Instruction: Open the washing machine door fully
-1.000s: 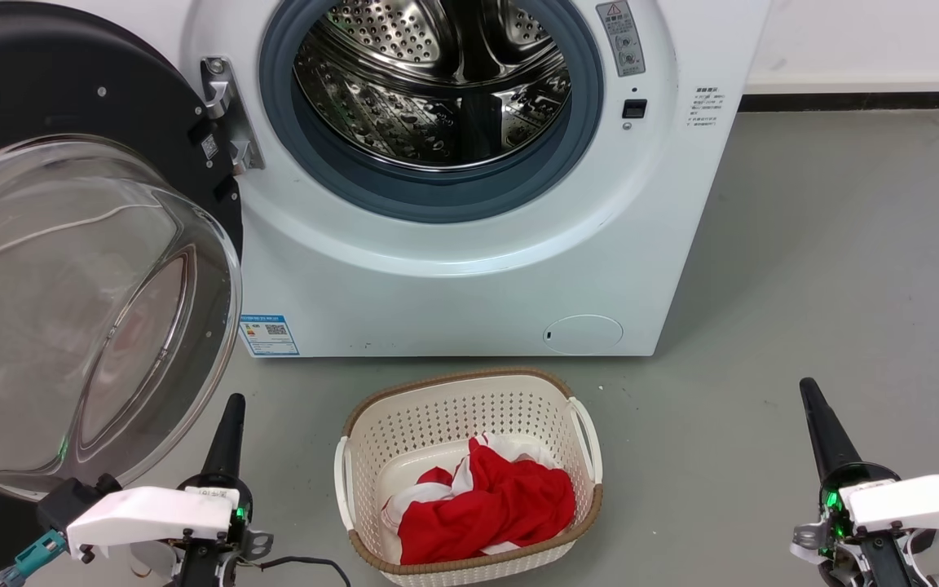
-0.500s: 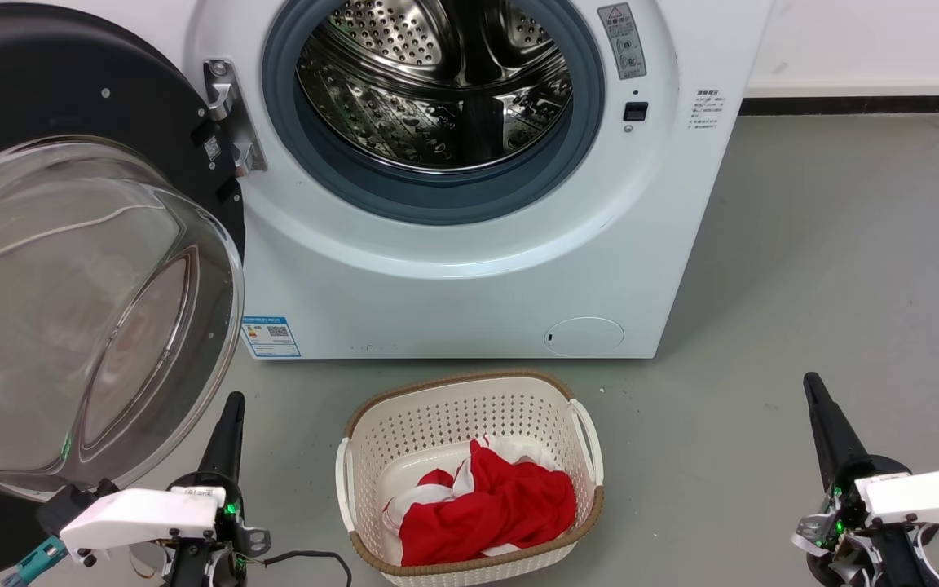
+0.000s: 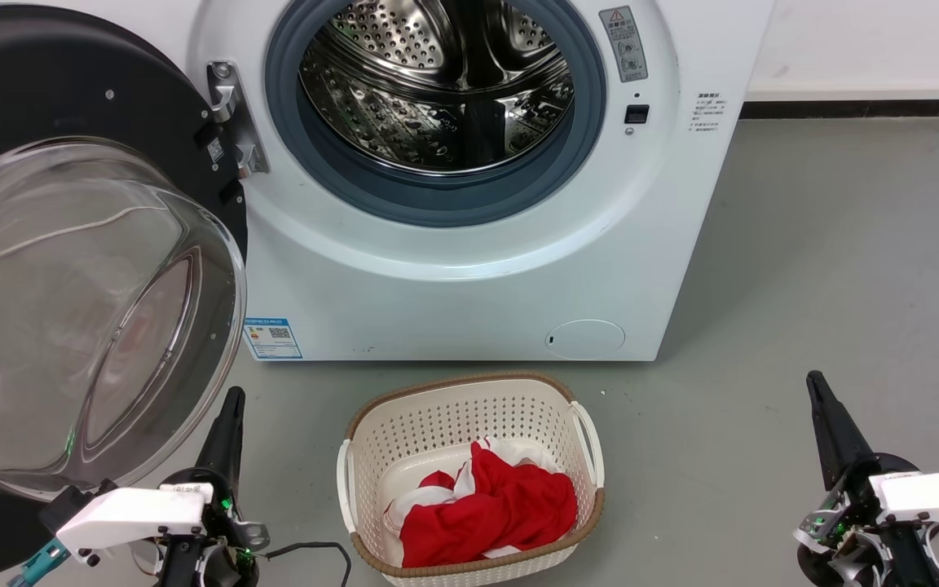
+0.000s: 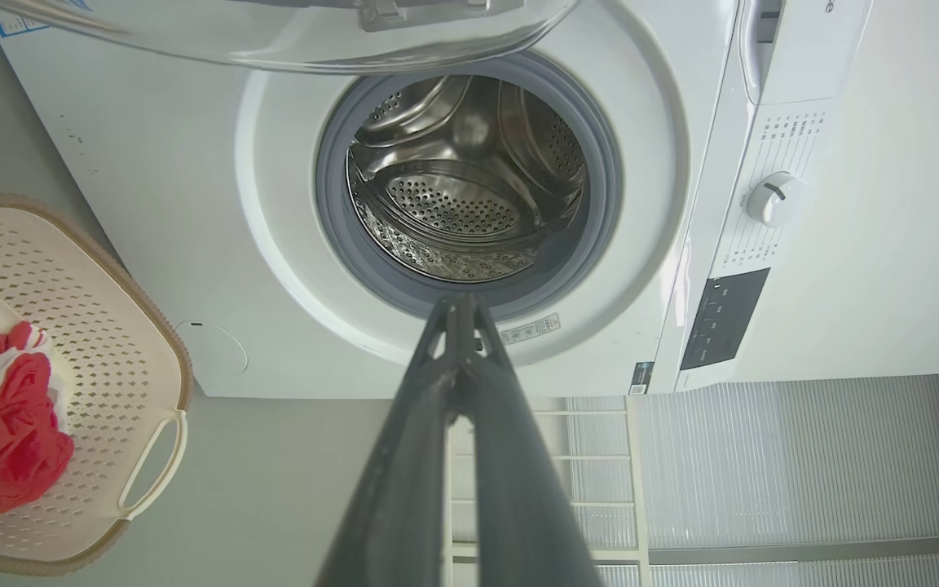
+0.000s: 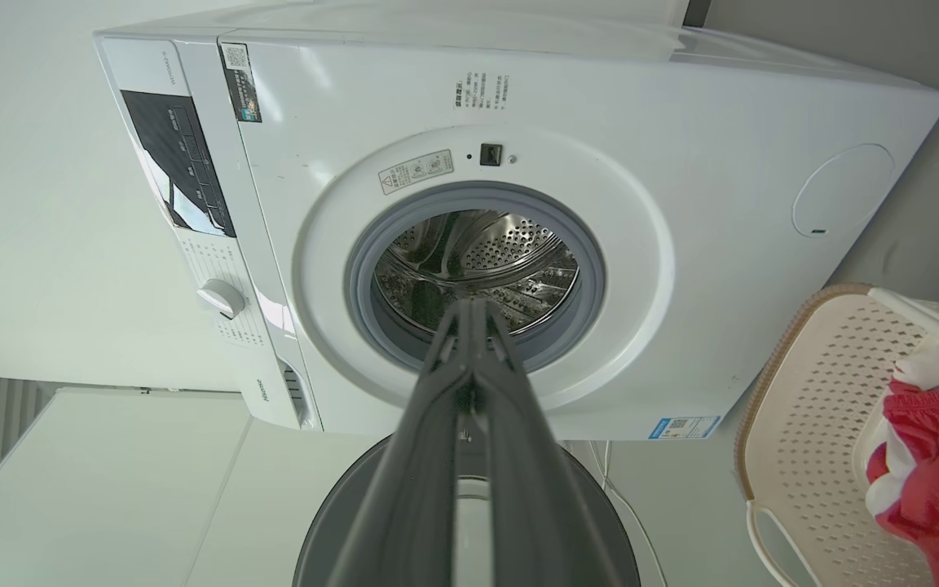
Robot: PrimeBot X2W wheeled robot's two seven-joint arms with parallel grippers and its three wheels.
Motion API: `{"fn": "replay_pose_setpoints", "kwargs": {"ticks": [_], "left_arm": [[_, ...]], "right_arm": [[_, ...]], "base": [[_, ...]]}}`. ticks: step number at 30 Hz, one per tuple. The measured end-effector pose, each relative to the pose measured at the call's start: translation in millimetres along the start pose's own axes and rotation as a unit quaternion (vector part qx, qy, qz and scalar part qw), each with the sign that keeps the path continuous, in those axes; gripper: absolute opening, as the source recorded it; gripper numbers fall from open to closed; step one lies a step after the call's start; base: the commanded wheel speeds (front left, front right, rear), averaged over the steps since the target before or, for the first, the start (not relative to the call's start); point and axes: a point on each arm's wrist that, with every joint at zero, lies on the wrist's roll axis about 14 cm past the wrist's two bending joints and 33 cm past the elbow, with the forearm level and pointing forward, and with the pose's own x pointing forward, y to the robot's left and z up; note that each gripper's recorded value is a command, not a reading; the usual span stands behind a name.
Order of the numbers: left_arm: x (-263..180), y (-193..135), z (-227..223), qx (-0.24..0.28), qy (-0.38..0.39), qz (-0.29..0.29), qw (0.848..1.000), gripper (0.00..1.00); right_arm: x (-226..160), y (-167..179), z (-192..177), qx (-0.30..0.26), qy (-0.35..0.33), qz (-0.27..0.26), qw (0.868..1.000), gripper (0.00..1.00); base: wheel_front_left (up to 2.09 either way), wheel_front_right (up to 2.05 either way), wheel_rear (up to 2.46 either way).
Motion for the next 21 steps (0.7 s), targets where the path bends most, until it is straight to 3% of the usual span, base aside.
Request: {"fn": "replay_pose_setpoints", "kwargs": {"ticks": [11,21], "left_arm": [[-0.5,-2.0,1.4,-0.037,0.001,-0.007,0.999,0.0],[-0.4,-2.2,1.3,-0.039,0.001,-0.008,0.999,0.0]], "right_arm": [[2.1,2.7,1.6,0.037,-0.001,0.005,0.999,0.0],[2.0,2.6,1.7,0.039,-0.001,0.005,0.999,0.0]], "base": [[0.0,0.0,0.0],[0.0,0.0,0.0]]}}
